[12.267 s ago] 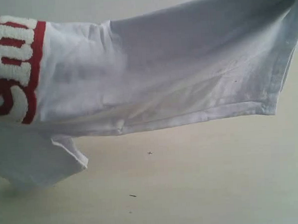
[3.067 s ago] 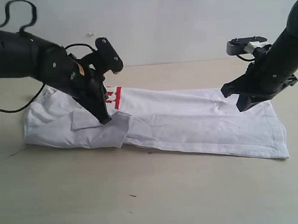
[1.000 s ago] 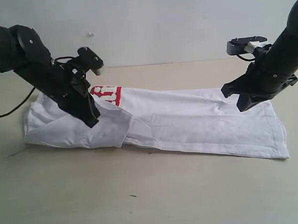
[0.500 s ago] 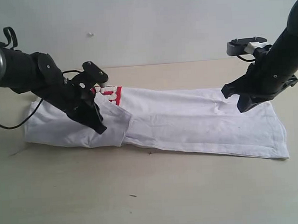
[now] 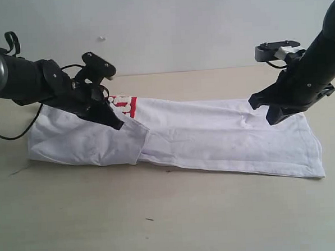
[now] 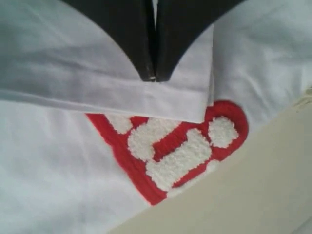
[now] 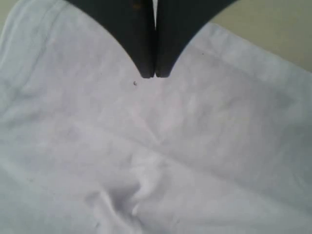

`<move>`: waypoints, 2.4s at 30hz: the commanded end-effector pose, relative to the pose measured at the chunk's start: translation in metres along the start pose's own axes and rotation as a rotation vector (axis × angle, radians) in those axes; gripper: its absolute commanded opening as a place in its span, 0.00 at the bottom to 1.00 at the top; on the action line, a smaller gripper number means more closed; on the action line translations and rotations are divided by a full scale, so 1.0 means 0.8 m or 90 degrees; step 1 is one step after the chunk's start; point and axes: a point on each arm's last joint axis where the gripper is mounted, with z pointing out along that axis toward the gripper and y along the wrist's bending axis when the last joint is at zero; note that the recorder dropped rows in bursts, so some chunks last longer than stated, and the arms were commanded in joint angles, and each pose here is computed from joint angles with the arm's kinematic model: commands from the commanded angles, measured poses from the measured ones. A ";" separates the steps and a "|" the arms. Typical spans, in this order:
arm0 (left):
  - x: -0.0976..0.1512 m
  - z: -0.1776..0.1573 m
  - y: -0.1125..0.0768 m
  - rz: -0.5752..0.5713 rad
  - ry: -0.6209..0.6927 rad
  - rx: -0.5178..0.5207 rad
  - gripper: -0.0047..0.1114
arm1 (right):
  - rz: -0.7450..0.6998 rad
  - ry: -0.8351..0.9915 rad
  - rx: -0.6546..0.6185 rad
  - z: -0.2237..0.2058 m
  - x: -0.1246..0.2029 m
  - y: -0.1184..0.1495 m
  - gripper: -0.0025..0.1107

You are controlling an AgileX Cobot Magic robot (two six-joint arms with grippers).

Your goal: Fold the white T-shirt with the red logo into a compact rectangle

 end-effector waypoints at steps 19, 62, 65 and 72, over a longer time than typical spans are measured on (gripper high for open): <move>0.060 -0.017 0.096 -0.310 0.045 -0.059 0.04 | 0.026 0.047 0.050 0.059 0.009 -0.020 0.02; 0.127 -0.110 0.100 -0.346 0.266 -0.001 0.04 | 0.060 -0.010 0.077 0.061 0.000 -0.026 0.02; 0.113 -0.111 0.102 -0.346 0.190 -0.002 0.04 | 0.056 -0.067 0.081 0.037 -0.011 -0.022 0.02; 0.094 -0.089 0.090 -0.337 0.088 0.046 0.04 | 0.050 -0.162 0.066 0.031 -0.028 -0.019 0.02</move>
